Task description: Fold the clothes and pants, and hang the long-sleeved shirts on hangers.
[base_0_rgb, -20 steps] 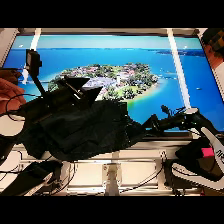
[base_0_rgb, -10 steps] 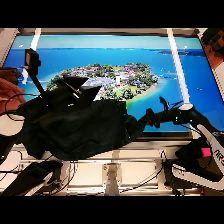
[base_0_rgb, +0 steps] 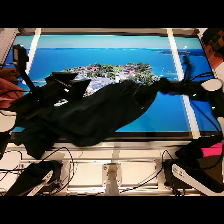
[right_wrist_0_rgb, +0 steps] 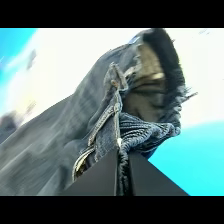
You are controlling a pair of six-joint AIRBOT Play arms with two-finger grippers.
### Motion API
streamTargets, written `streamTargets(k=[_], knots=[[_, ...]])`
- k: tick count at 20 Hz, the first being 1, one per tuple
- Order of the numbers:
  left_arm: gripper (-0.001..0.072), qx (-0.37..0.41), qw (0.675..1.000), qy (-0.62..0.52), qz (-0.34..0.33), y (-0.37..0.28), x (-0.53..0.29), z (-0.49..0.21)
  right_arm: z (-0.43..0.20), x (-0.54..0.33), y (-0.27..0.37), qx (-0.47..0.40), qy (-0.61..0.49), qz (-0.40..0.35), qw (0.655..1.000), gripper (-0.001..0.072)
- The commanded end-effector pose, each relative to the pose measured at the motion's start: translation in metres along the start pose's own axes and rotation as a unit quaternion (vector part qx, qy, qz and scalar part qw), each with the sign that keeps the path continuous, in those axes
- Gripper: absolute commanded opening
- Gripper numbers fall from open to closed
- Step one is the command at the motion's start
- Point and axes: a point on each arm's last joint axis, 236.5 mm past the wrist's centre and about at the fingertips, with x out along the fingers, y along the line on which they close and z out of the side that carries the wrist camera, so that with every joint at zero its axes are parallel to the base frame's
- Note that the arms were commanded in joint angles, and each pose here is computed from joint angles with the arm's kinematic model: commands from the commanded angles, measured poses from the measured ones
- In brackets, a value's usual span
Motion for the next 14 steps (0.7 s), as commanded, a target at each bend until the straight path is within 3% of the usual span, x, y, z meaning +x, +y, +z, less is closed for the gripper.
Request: streamTargets(k=[1, 5, 14], knots=[[0.0693, -0.007, 1.0, 0.024, 0.014, 0.015, -0.012, -0.008, 0.054, -0.067, -0.069, 0.004, -0.108, -0.162, 0.981, 0.0038], [0.0693, -0.024, 0.997, 0.063, 0.034, 0.037, -0.028, -0.024, 0.052, -0.143, -0.147, 0.06, -0.138, -0.29, 0.945, 0.0038], [0.0693, -0.084, 0.958, 0.215, 0.168, 0.116, -0.087, -0.095, 0.006, -0.237, -0.24, 0.133, -0.111, -0.435, 0.884, 0.0038]])
